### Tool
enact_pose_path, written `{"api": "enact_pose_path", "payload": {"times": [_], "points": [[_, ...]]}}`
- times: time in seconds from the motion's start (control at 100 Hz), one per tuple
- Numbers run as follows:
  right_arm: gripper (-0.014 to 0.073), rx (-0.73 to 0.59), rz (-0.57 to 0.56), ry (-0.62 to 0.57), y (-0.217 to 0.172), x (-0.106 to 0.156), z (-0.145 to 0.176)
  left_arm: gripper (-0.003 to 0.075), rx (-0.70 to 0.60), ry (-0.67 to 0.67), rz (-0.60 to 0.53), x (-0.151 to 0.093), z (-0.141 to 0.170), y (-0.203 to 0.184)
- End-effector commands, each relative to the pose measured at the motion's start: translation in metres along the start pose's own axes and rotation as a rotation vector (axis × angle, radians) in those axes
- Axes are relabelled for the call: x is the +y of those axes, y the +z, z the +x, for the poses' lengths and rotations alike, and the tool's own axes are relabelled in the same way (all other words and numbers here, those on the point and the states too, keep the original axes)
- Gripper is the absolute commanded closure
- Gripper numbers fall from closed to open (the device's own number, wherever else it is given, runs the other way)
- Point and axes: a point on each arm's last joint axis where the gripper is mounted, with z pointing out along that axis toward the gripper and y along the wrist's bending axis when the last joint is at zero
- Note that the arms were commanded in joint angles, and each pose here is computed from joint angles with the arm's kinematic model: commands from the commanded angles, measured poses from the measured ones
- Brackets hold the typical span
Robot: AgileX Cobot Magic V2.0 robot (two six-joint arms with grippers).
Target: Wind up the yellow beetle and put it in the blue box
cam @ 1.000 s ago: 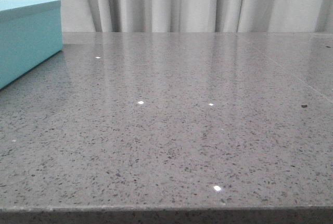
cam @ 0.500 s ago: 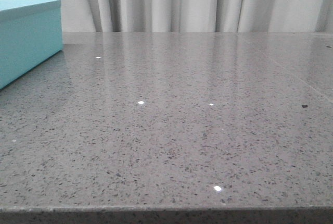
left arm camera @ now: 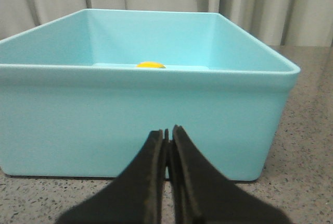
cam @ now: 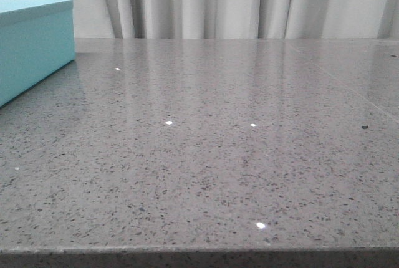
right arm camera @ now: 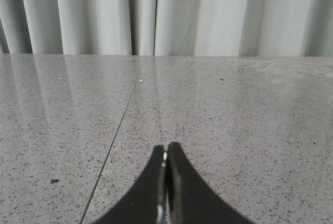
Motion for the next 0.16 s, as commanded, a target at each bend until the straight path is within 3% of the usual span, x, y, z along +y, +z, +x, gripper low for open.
{"api": "enact_pose_path", "payload": {"times": [0.0, 0.15], "points": [[0.0662, -0.117, -0.009, -0.009, -0.003, 0.0012, -0.0141, 0.0739, -0.093, -0.012, 0.016, -0.0006, -0.0024, -0.0019], [0.0662, -0.117, -0.009, -0.009, -0.003, 0.0012, -0.0141, 0.0739, -0.093, -0.012, 0.016, -0.0006, -0.0024, -0.0019]]}}
